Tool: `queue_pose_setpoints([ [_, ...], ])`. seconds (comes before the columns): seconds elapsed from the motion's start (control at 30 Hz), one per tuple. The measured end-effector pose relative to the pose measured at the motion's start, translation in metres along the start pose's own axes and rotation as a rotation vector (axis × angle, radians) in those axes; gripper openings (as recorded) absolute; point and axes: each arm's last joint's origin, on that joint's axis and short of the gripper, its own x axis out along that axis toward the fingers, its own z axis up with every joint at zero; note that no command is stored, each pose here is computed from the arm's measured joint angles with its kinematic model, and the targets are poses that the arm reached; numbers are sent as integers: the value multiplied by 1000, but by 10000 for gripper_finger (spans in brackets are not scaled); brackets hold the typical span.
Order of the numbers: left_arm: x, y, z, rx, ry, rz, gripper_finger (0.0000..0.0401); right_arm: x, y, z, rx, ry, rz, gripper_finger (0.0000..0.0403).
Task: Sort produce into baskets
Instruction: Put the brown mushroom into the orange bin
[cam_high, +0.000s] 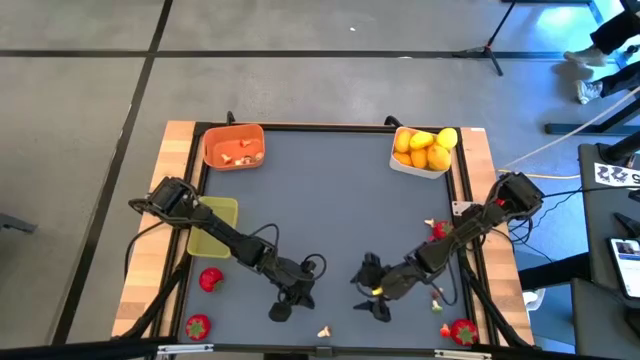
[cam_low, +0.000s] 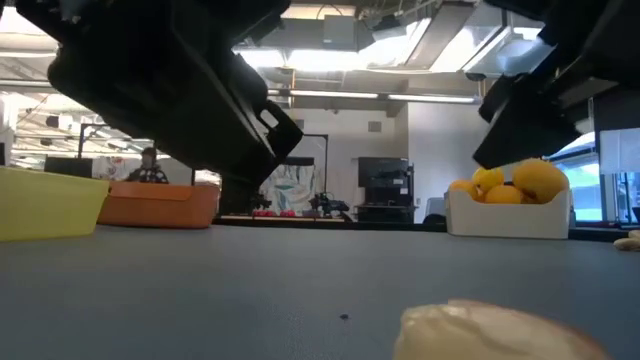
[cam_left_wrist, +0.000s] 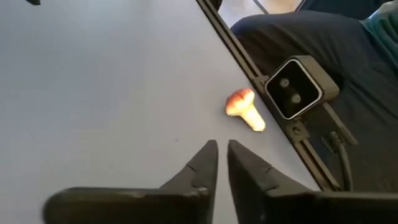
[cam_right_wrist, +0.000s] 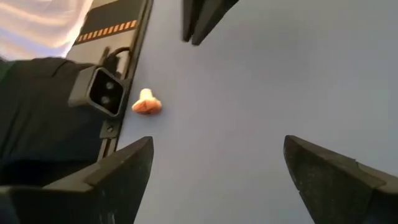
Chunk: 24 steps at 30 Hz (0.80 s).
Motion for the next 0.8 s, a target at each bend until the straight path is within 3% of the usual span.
queue_pose_setpoints([
  [0.43,-2,11,3,-40,-13,42,189,0,-2,-2,15,26,-17,357],
  [0.6,10,8,15,0,-49,72,205,0,-2,-3,18,41,-5,357],
  [0.8,35,-2,29,55,-23,23,205,0,-1,-4,27,72,37,357],
])
